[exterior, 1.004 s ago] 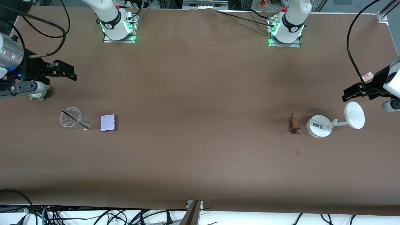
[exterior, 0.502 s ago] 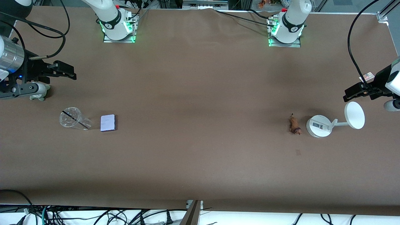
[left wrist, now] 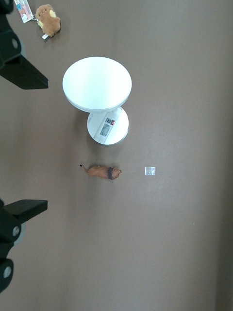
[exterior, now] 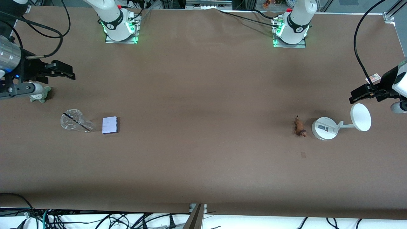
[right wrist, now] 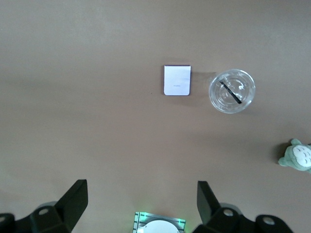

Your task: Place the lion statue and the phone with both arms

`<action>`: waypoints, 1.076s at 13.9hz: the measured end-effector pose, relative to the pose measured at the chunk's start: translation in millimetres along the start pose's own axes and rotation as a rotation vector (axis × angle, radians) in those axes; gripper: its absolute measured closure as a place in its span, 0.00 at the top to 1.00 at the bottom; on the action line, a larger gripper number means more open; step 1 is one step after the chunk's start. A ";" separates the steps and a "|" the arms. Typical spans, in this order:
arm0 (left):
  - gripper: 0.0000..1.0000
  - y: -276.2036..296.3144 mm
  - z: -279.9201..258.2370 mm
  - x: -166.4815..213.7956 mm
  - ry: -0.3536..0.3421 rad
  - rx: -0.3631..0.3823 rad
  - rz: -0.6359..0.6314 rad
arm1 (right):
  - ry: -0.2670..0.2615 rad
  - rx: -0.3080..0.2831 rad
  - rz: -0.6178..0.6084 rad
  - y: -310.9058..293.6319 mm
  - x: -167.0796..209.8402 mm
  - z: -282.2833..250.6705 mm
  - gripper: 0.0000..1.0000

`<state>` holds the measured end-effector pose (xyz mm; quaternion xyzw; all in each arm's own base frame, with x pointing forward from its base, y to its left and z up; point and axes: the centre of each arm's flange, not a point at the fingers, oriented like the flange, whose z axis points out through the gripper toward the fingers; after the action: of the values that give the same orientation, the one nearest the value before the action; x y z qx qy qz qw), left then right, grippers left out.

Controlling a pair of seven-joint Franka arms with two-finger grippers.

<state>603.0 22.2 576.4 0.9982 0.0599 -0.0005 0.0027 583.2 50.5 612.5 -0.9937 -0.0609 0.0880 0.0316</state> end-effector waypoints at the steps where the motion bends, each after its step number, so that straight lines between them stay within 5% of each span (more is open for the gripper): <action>1: 1.00 0.0 0.0 0.0 0.000 0.000 0.000 | -0.003 0.005 0.004 4.8 -7.7 -1.7 1.00; 9: 1.00 0.1 -0.4 0.0 0.001 0.000 0.000 | 0.038 -0.001 0.081 53.4 -78.7 -11.0 1.00; 15: 1.00 0.2 -0.6 0.1 0.001 0.000 0.000 | 0.016 -0.027 0.064 45.0 -72.4 1.3 1.00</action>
<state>603.1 22.1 577.0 0.9982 0.0598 0.0001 0.0027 517.5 -3.2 620.3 -0.9962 -0.0302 0.0803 0.0157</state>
